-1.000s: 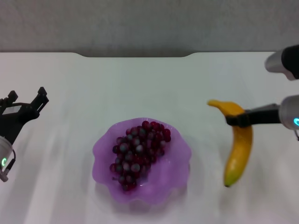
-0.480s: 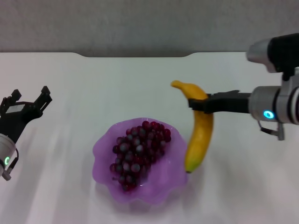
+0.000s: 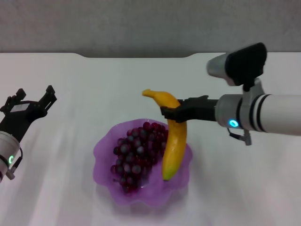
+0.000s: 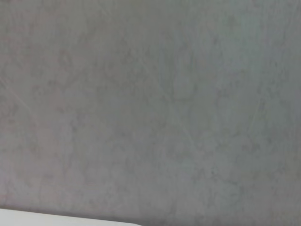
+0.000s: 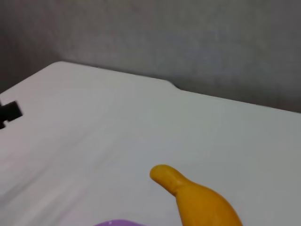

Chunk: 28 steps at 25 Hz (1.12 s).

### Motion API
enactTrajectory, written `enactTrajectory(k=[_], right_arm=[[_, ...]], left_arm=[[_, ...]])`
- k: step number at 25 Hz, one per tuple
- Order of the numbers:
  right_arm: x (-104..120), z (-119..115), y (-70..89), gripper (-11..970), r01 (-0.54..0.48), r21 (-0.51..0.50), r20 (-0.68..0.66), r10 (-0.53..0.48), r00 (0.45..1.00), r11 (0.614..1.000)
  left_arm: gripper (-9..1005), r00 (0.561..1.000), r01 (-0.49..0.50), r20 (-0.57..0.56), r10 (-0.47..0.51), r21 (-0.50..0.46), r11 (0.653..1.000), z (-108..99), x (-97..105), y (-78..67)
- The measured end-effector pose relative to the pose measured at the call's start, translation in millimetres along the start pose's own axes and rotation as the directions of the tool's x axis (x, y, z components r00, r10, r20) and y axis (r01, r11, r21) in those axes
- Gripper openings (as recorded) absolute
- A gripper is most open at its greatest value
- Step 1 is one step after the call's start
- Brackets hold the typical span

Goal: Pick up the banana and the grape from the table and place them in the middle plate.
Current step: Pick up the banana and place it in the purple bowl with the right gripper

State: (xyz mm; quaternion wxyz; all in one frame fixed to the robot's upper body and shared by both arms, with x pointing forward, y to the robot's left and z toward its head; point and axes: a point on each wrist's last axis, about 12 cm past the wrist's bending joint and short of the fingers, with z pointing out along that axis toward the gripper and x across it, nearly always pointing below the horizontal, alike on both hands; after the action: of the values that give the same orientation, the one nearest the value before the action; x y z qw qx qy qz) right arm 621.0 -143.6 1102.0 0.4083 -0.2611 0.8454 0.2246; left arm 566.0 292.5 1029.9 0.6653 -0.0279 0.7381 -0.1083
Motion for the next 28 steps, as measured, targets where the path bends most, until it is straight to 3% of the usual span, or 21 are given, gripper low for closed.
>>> enactTrajectory(k=[10,28], right_arm=[[2.5,20.3,27.5,617,0.123,-0.039,-0.02,-0.124,0.992,0.992],[2.1,29.2,44.5,643,0.262,-0.025,0.005,-0.262,0.965,0.965]], left_arm=[[895,1.0,-0.001,0.002,0.001,0.007,1.0,2.3,-1.1,-2.5],[895,1.0,0.001,0.003,-0.001,0.009,1.0,2.8,-1.1,-3.6]])
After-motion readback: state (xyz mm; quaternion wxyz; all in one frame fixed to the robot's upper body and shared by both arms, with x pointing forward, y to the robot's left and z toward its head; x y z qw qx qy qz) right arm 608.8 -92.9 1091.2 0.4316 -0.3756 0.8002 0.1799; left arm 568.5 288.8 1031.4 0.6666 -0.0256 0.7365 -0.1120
